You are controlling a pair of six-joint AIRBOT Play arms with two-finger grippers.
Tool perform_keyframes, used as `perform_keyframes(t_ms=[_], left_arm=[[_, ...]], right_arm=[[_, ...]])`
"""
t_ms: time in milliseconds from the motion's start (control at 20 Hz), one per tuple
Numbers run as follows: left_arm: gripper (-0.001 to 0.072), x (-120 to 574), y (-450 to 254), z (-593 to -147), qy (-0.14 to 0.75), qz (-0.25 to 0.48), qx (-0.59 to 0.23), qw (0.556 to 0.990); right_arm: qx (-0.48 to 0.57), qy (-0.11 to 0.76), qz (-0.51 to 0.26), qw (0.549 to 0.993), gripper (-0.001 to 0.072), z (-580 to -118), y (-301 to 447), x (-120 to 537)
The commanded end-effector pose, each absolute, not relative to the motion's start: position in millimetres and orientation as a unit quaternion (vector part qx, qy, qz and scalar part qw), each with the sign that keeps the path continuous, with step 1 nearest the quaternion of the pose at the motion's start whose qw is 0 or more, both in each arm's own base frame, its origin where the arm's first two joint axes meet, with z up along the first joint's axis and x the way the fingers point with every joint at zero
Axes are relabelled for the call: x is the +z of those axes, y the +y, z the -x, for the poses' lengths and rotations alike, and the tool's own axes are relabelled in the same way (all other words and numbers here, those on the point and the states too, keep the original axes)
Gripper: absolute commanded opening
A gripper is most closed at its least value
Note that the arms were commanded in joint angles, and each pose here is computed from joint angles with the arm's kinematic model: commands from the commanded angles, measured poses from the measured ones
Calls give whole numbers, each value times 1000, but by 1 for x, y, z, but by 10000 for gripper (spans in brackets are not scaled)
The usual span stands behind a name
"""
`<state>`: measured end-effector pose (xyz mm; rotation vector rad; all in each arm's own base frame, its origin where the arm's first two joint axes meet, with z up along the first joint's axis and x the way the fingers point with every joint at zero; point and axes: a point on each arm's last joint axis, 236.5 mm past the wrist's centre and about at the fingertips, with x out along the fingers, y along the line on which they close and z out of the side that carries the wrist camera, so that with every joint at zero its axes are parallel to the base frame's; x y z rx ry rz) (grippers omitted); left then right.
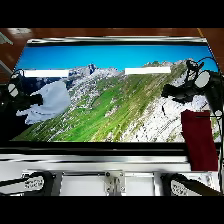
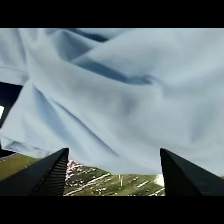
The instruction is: Fold the shirts.
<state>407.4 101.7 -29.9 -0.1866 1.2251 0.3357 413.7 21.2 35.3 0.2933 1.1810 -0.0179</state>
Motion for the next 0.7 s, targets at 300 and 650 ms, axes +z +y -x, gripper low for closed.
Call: perform_keyframes(t_ms=[300, 650], left_arm=[[720, -80, 99, -457, 559, 232, 93, 791], [37, -77, 69, -445, 590, 251, 53, 766]], right_arm=[[-2, 553, -129, 823, 651, -415, 21, 36], [0, 561, -132, 817, 650, -410, 23, 35]])
